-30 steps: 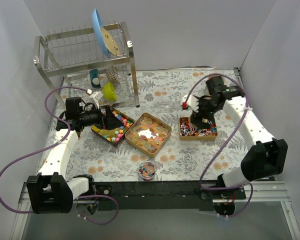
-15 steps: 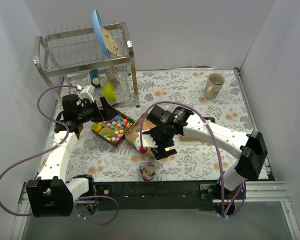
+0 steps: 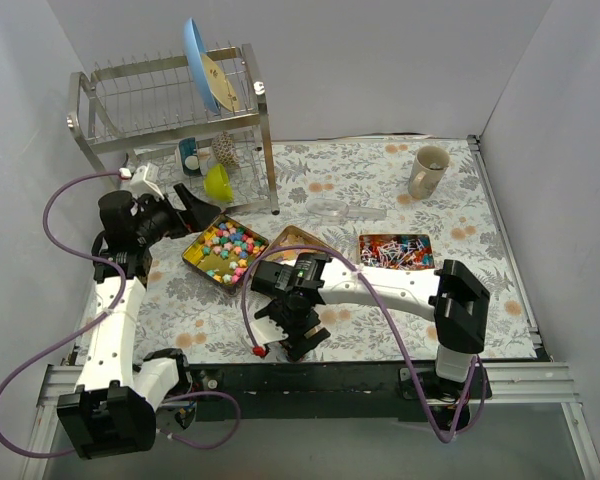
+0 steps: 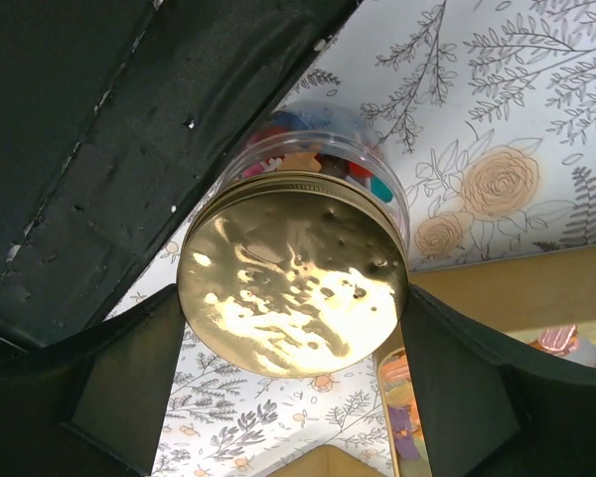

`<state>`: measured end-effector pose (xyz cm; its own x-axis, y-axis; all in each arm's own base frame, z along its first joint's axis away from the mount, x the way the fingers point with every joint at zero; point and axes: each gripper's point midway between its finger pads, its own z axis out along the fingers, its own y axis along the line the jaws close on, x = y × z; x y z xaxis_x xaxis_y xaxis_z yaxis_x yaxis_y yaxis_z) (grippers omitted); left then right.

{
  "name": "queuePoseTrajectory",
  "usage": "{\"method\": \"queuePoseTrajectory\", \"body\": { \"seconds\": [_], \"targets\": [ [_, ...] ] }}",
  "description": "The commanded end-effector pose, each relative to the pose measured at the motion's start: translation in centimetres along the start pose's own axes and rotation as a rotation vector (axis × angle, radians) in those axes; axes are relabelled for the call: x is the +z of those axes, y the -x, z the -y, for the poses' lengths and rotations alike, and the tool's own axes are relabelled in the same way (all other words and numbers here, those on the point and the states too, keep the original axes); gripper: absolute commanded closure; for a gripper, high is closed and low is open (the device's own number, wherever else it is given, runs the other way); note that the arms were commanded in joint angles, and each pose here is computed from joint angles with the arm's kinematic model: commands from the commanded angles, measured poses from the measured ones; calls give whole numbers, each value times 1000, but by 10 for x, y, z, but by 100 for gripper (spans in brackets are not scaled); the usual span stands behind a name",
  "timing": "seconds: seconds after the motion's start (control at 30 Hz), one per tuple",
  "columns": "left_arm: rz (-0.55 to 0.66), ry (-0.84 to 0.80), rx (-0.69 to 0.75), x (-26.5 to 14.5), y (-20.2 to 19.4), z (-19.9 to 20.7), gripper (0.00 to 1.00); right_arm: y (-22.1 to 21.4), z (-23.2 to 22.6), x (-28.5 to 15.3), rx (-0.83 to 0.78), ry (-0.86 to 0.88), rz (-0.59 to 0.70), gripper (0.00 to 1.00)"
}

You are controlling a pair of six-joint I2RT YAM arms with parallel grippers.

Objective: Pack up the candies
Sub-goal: Close the bottle lid on the packing bottle.

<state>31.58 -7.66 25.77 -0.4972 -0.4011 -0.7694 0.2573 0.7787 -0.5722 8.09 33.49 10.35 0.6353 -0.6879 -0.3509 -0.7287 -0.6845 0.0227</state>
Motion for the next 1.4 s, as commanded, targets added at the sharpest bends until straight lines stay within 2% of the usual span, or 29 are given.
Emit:
{"method": "queuePoseTrajectory", "body": {
  "seconds": [0.0,0.4,0.77,1.37],
  "targets": [
    [57,-24,41,-14,14,15,2,3,9,6,-16,-12,-15,32],
    [53,-38,3,-18,7,12,2,-1,14,22,-7,-4,-56,32],
    [38,-68,-19,-16,3,14,2,14,27,5,-16,-85,-14,33],
    [33,-87,-26,-20,-2,16,2,12,18,22,-38,-8,-68,31]
  ]
}}
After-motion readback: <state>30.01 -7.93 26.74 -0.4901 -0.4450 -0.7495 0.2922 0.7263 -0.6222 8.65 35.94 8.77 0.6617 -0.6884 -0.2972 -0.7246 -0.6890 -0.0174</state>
